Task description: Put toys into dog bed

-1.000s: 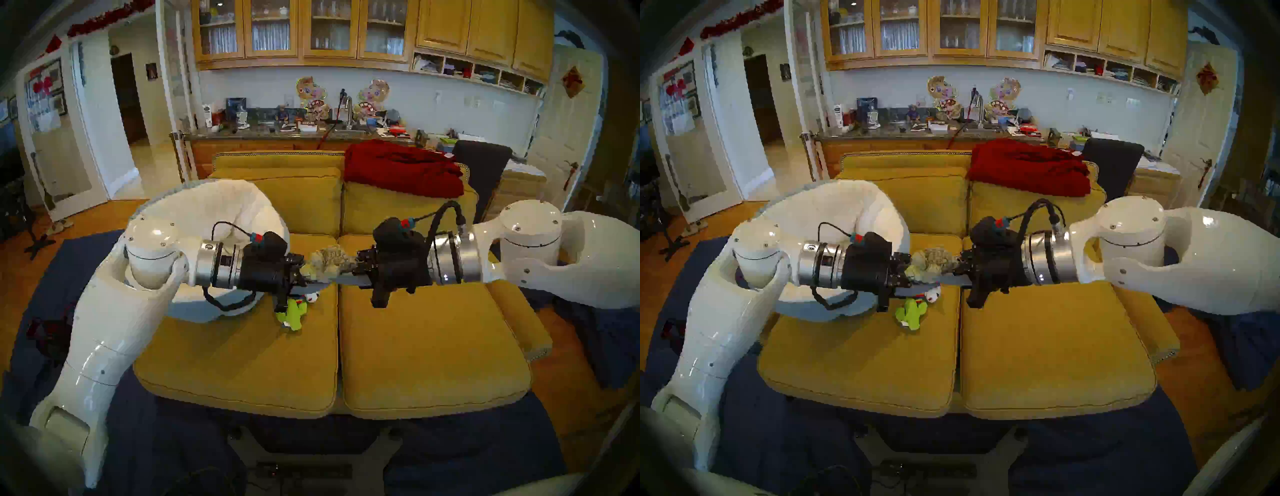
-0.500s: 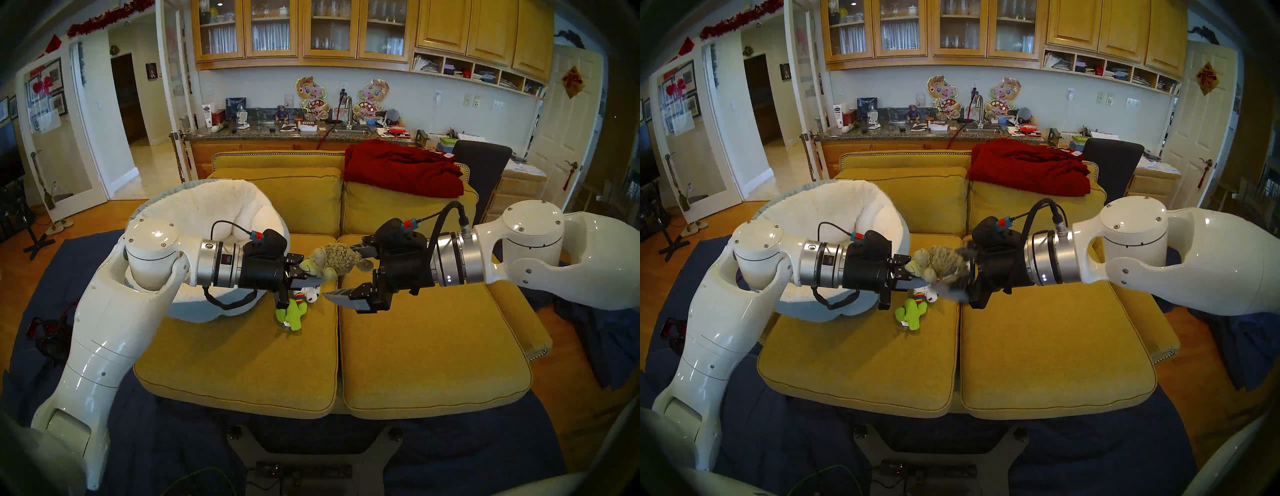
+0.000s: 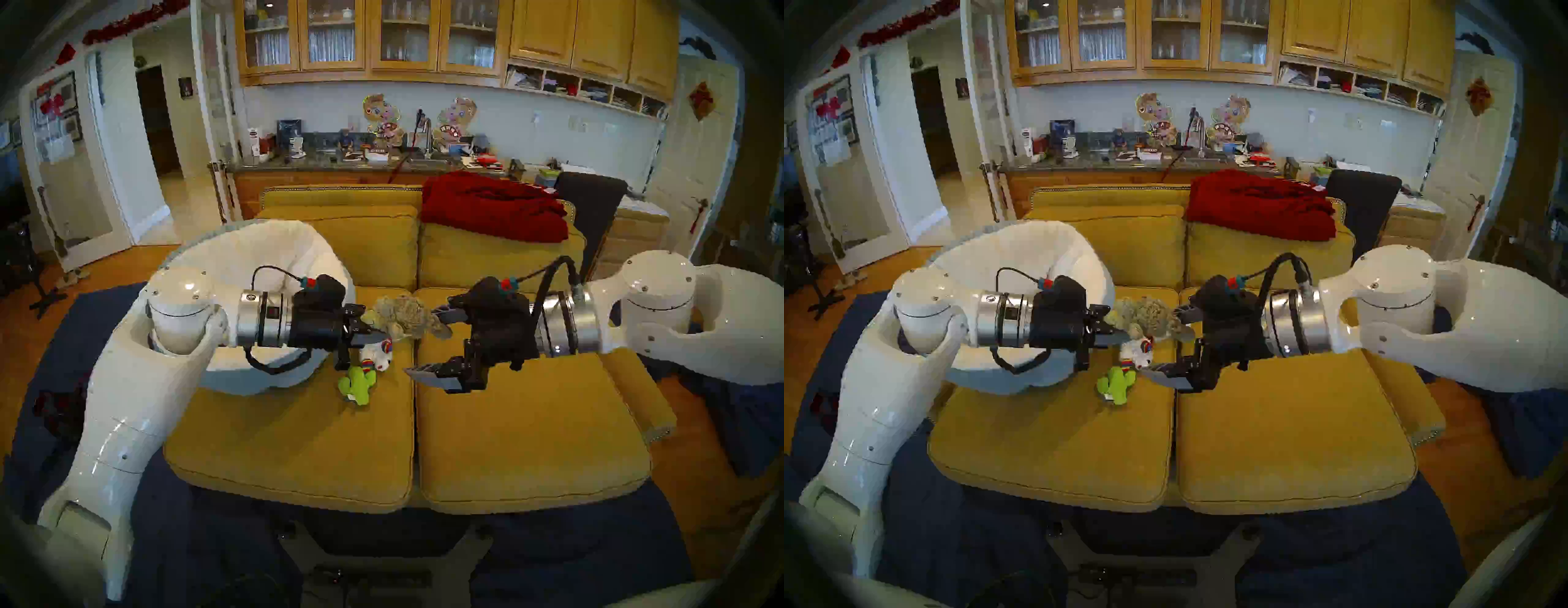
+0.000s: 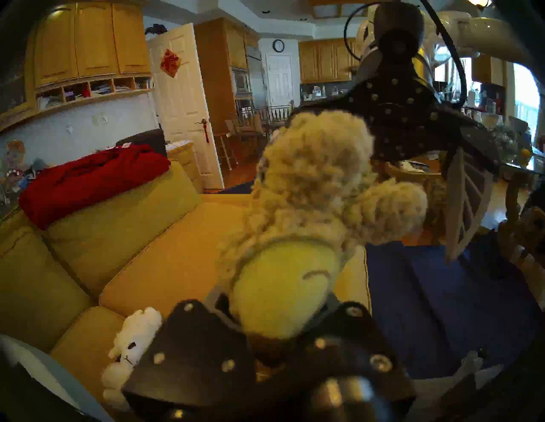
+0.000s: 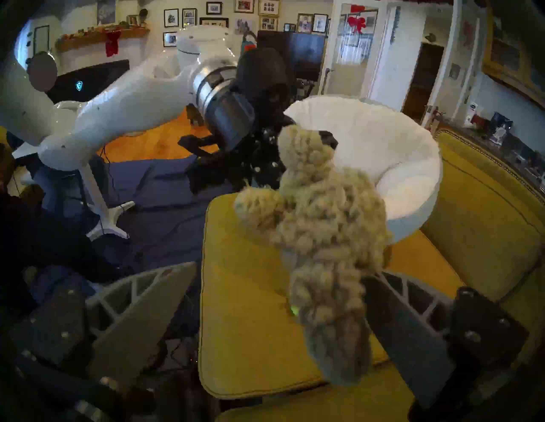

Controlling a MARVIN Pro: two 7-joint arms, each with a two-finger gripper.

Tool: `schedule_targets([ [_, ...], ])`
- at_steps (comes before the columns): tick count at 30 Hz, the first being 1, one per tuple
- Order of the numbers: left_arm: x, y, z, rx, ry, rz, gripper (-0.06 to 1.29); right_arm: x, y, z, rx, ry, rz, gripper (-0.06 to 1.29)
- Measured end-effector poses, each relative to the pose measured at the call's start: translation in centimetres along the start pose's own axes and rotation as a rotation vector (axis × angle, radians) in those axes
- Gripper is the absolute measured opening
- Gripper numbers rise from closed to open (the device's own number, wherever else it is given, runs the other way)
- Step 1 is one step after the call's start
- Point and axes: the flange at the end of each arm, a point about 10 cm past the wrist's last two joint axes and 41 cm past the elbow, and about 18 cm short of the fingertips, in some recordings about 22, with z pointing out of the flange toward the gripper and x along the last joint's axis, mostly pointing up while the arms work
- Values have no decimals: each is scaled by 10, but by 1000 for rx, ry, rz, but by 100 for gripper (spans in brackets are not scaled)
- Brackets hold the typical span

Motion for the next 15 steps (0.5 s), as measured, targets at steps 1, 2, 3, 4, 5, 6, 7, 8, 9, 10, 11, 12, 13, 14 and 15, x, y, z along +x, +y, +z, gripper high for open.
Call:
schedule_targets([
  [1,0,-1,-1,2,-1,0,10,-1,1,-1,-3,-2,0,125],
  [2,0,-2,-4,7,-3,0,10,-4,2,-2,-13,-6,-1,125],
  [3,0,-3,-8,11,-5,0,10,-7,4,-4,-25,-12,0,125],
  [4,0,-3,-11,13,-7,0,9,-9,5,-5,-36,-15,0,125],
  [5,0,-4,-15,17,-10,-1,8,-13,7,-7,-54,-23,-1,125],
  [6,0,-4,-17,19,-11,-1,8,-14,8,-7,-59,-25,-2,125],
  [7,0,-5,-18,20,-12,-2,8,-15,8,-8,-65,-27,-2,125],
  [8,-1,-5,-21,25,-14,-4,8,-18,9,-9,-76,-31,-2,125],
  [9,-1,-6,-23,27,-15,-5,8,-19,10,-10,-81,-33,-2,125],
  [10,-1,-6,-26,33,-17,-8,8,-21,11,-11,-89,-36,-2,125],
  [11,-1,-8,-31,43,-20,-12,8,-23,11,-12,-99,-39,-2,125],
  [12,-1,-8,-32,47,-21,-14,8,-24,12,-13,-102,-40,-1,125],
  [13,0,-10,-36,56,-25,-18,8,-25,12,-13,-108,-41,0,125],
  [14,0,-10,-38,61,-27,-21,8,-26,12,-14,-110,-42,0,125],
  [15,0,-12,-42,73,-31,-26,8,-27,11,-15,-114,-42,0,125],
])
